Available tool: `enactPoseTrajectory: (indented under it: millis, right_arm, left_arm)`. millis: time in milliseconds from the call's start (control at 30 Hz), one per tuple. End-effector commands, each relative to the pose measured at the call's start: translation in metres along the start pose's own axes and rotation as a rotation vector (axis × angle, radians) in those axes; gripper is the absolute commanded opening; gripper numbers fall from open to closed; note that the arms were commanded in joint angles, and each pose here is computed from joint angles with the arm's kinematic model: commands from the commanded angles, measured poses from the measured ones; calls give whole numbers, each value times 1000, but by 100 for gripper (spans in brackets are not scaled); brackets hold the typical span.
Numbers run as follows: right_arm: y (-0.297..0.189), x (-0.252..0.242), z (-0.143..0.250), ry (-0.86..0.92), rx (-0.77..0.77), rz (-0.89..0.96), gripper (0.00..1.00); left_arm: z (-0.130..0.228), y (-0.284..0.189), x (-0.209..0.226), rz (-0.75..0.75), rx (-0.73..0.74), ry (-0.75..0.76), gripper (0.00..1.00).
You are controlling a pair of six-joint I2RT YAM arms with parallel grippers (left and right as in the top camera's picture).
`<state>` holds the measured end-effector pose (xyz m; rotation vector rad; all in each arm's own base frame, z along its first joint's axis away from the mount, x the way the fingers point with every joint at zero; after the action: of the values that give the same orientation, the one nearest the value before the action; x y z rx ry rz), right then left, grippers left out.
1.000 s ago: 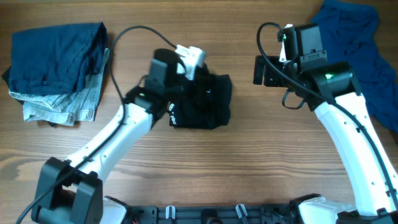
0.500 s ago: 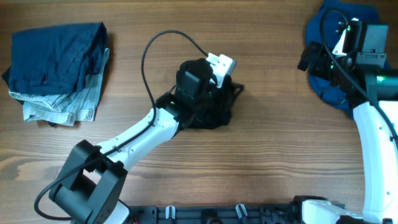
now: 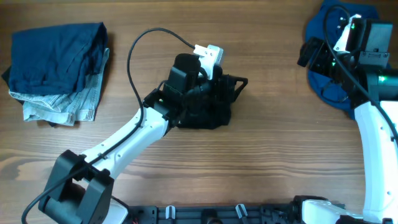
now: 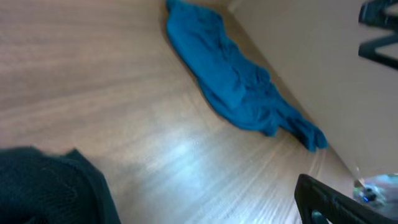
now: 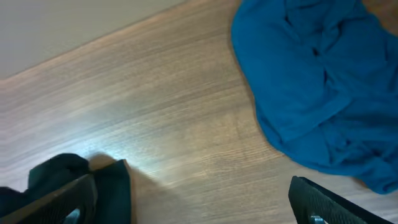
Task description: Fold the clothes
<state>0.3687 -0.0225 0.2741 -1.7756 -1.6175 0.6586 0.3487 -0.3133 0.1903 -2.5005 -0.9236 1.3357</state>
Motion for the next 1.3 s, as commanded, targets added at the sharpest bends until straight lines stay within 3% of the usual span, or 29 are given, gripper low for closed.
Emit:
enactPoseTrajectory:
  millis: [0, 333, 467, 700, 867, 967, 1100, 1167, 1267]
  right_arm:
    - [-6, 3, -4, 4, -18, -22, 100]
    - [-6, 1, 5, 7, 17, -16, 99]
    - [-6, 1, 5, 7, 17, -16, 99]
    - [-6, 2, 3, 7, 8, -17, 100]
    - [-4, 7, -4, 2, -17, -48, 100]
    - [5, 28, -6, -51, -12, -181, 100]
    - [26, 92, 8, -298, 26, -485, 100]
    - [56, 127, 35, -481, 105, -551, 99]
    - [92, 168, 79, -603, 236, -631, 98]
  left_arm:
    - [19, 1, -11, -11, 65, -15, 100]
    - [83, 30, 53, -411, 136, 17, 100]
    - [92, 33, 67, -459, 163, 73, 100]
    - [30, 0, -1, -320, -20, 103, 100]
    - [-35, -89, -50, -225, -247, 99, 100]
    - [-60, -142, -30, -300, -335, 50, 100]
    - [-71, -201, 47, -543, -471, -304, 100]
    - [-71, -221, 77, -625, -497, -399, 100]
    - [-71, -238, 97, -688, -516, -445, 100]
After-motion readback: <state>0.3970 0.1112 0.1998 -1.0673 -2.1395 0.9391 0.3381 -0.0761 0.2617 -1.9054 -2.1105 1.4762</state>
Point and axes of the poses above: each gripper's point midway between its finger pads, its own y axis out along the fingers, its own x axis along the line the jaws close on, z = x × y, the point moved 1 cm from there along -y, back along the fingers, and after that the axes turned 12 degrees about -y, right-handed, at the moved point
